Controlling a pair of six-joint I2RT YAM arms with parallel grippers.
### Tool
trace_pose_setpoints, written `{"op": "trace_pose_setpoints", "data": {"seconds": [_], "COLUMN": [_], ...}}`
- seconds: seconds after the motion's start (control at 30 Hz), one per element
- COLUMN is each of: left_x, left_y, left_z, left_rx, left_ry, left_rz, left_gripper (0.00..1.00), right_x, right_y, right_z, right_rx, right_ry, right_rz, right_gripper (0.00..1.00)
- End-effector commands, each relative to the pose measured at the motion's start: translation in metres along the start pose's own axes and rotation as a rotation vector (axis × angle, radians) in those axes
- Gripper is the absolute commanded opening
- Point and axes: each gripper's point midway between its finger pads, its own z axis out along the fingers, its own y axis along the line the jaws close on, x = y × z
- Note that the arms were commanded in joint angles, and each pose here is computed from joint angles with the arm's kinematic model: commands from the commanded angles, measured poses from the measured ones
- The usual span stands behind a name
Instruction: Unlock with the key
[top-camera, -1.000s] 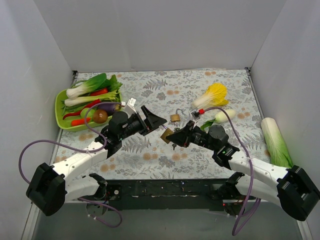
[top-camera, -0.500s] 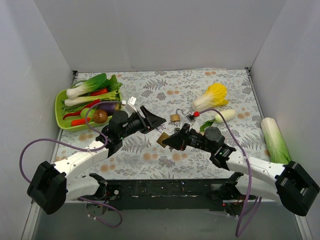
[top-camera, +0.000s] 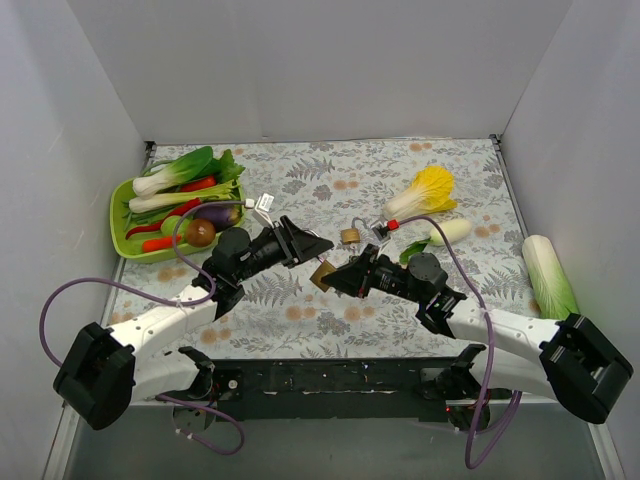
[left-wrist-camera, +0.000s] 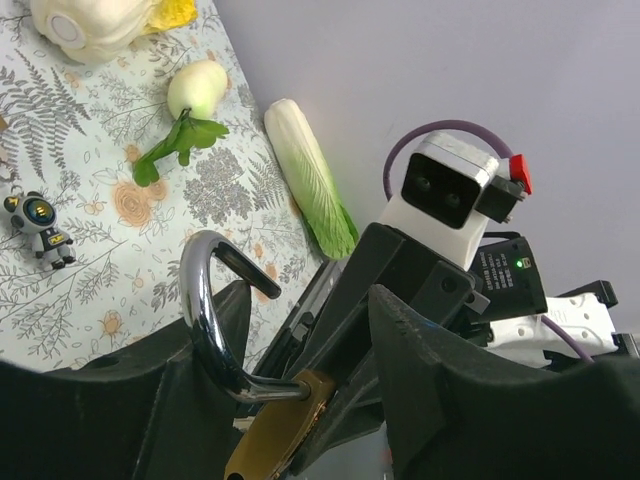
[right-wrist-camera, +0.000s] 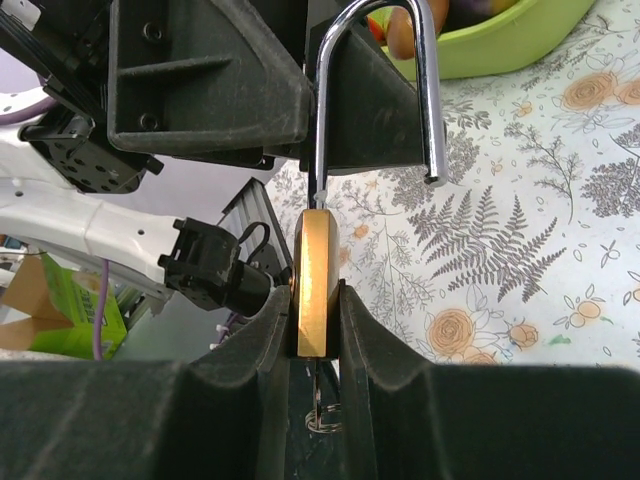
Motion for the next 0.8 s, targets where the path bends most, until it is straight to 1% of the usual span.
{"op": "trace_pose_setpoints", "data": {"seconds": [0.0,0.17,0.47,0.77], "left_x": [-0.004,-0.003,0.003,0.009], "left_y": [-0.032,-0.041,-0.063,-0.07], "left_z": [-0.008,-0.011,-0.02,-0.026], "left_rx": [0.131,0.18,0.316,0.361], "left_ry": [-0.009,-0.007,0.009,0.034], "left_rz": [0.122,0.176,0.259,0.305], "left_gripper": [0.49,0.49,0.49,0.49], "right_x": [-0.038,-0.037,-0.037,-0.036], "right_y": [0.04,0.041,0.047,0.046], "right_z": [0.005,0.006,0.007,0.007], "right_rx": [-0.148,-0.162,-0.204,-0.207], "right_ry": [-0.122,-0.12,-0.123,-0.126], "right_rz": [-0.045,-0.029,-0.006,-0.005], "right_gripper": [0.01,0.01,0.01,0.01]}}
